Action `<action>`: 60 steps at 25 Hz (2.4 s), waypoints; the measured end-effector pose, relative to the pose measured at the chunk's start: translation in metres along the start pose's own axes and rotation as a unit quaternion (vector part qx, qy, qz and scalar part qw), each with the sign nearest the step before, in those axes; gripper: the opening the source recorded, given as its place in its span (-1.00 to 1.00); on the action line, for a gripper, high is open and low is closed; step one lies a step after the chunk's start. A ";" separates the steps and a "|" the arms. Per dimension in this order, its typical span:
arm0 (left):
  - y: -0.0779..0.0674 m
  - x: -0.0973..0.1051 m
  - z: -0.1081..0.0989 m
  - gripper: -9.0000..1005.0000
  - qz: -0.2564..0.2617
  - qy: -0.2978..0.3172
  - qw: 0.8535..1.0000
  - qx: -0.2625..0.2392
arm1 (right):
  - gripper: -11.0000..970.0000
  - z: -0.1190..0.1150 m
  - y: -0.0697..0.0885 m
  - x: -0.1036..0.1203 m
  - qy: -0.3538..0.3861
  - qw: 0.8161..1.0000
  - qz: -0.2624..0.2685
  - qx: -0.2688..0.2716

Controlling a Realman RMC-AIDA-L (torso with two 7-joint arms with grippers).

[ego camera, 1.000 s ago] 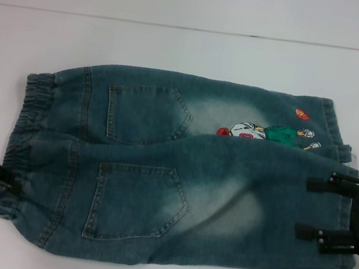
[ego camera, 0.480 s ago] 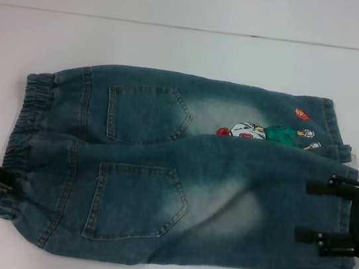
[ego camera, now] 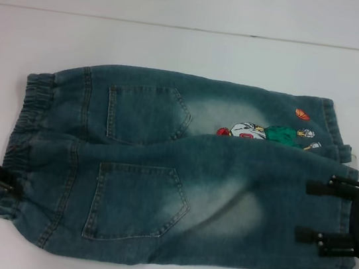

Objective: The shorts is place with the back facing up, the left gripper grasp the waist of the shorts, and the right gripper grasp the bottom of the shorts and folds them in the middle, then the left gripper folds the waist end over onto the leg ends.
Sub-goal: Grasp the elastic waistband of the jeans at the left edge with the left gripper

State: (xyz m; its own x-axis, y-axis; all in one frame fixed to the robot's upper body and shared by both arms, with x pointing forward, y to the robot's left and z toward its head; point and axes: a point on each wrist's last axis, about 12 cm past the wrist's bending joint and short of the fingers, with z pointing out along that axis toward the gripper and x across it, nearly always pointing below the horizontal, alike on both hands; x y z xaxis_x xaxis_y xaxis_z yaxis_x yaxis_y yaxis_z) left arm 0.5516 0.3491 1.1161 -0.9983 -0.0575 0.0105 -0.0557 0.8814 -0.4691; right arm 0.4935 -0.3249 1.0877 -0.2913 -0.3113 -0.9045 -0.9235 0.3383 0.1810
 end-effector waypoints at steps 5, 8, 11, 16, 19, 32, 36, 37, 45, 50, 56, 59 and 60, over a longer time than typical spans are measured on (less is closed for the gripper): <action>0.000 0.000 0.001 0.54 0.000 -0.002 1.000 0.000 | 0.95 0.000 0.000 0.000 0.001 1.000 -0.001 0.002; -0.001 0.000 0.003 0.53 0.001 -0.001 1.000 0.000 | 0.95 0.000 -0.001 0.000 0.001 1.000 0.000 0.004; -0.001 0.000 0.003 0.53 0.000 0.000 1.000 -0.002 | 0.95 0.000 -0.001 0.001 0.001 1.000 -0.002 0.004; 0.000 0.000 0.003 0.52 0.000 -0.001 1.000 -0.003 | 0.95 0.001 -0.001 0.001 0.001 1.000 -0.004 0.004; 0.000 0.000 0.003 0.52 0.000 -0.001 1.000 -0.003 | 0.95 0.001 -0.001 0.001 0.001 1.000 -0.004 0.004; -0.002 0.001 0.010 0.49 0.001 0.005 1.000 0.004 | 0.95 0.001 -0.001 0.001 0.001 1.000 -0.005 0.004; -0.009 -0.002 0.012 0.49 0.010 0.006 1.000 0.009 | 0.95 0.001 -0.001 0.001 0.001 1.000 -0.005 0.004; -0.010 -0.003 0.012 0.49 0.012 0.005 1.000 0.010 | 0.95 0.001 -0.001 0.000 0.001 1.000 -0.006 0.004; -0.016 -0.008 0.010 0.47 0.023 -0.001 1.000 0.011 | 0.95 0.001 -0.001 0.000 0.000 1.000 -0.006 0.004; -0.016 -0.009 0.011 0.47 0.027 -0.006 1.000 0.004 | 0.95 0.001 -0.001 0.001 0.000 1.000 -0.005 0.003; -0.017 -0.008 0.013 0.46 0.044 -0.005 0.999 0.003 | 0.95 0.000 -0.001 0.001 -0.001 1.000 -0.004 0.006; -0.018 -0.007 0.015 0.09 0.053 -0.002 0.999 0.000 | 0.95 -0.001 -0.001 0.001 -0.001 1.000 -0.004 0.007; -0.018 -0.007 0.015 0.01 0.054 -0.002 0.999 0.000 | 0.95 -0.001 -0.001 0.001 -0.001 1.000 -0.004 0.008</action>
State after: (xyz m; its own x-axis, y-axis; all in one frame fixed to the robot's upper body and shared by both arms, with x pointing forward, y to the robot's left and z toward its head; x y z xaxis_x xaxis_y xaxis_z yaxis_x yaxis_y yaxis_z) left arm 0.5601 0.3260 1.1110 -0.9984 0.0359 -0.0440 0.0523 0.8828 -0.4669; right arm 0.4943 -0.3266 1.0868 -0.2835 -0.3118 -0.9069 -0.9217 0.3496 0.1679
